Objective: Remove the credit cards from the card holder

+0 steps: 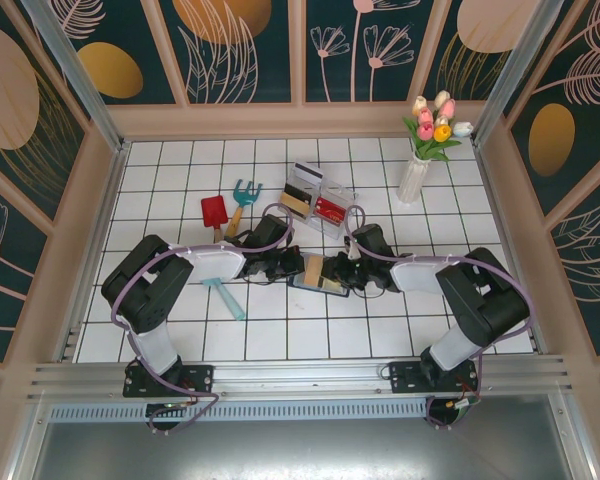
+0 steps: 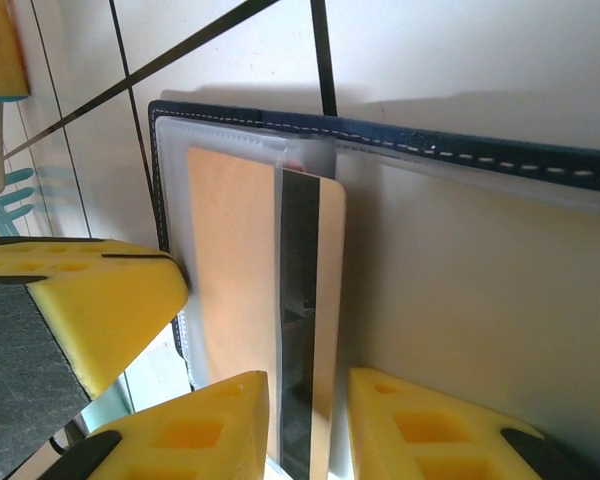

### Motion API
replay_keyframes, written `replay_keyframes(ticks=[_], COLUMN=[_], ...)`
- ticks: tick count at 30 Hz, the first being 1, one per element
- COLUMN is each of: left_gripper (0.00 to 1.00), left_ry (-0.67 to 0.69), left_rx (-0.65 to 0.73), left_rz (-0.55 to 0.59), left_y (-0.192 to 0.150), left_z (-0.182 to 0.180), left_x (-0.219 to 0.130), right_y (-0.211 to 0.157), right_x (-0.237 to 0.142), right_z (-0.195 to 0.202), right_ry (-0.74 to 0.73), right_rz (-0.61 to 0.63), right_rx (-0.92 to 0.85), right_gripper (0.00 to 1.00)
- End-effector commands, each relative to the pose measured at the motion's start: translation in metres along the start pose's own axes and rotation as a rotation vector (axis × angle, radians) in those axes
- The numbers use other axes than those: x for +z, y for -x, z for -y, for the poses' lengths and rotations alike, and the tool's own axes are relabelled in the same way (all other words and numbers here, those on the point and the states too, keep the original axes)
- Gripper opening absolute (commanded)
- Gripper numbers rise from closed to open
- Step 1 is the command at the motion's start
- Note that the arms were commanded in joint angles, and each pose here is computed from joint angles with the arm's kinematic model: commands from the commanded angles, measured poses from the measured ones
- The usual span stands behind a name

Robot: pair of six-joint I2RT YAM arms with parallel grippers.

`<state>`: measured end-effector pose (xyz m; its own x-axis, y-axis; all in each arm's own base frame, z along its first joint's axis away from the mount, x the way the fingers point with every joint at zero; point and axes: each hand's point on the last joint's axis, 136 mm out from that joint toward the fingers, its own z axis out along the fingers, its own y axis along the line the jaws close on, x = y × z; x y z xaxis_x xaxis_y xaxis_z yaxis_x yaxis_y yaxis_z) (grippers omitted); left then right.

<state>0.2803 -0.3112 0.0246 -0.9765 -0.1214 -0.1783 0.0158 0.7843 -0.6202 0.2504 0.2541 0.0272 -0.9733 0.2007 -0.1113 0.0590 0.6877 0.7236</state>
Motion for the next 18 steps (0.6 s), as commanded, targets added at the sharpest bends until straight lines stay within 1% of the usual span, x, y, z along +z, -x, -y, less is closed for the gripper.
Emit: replay_keyframes(ticks=[1, 3, 5, 7, 14, 18], left_gripper=[0.07, 0.07, 0.06, 0.06, 0.06, 0.06], left_ry=[0.140, 0.146, 0.156, 0.170, 0.189, 0.180], left_rx=[-0.055, -0.052, -0.059, -0.070, -0.095, -0.099], left_rz=[-0.036, -0.032, -0.025, -0.014, 0.003, 0.006], left_y=[-0.017, -0.017, -0.016, -0.016, -0.015, -0.015], left_z=[-0.042, -0.043, -0.045, -0.048, -0.055, -0.053], left_x=[0.005, 0.004, 0.003, 0.002, 0.002, 0.002], right_y=[-0.005, -0.006, -0.006, -0.005, -0.009, -0.015], right_x=[0.006, 0.006, 0.003, 0.001, -0.006, -0.016], right_z=[0.007, 0.008, 0.008, 0.006, 0.018, 0.011], right_ry=[0.006, 0.004, 0.005, 0.007, -0.044, -0.007], right_rz=[-0.021, -0.024, -0.013, -0.004, 0.000, 0.003], right_rx=[0.023, 0.020, 0.016, 0.012, 0.036, 0.024], right_gripper=[0.24, 0.16, 0.15, 0.12, 0.08, 0.06])
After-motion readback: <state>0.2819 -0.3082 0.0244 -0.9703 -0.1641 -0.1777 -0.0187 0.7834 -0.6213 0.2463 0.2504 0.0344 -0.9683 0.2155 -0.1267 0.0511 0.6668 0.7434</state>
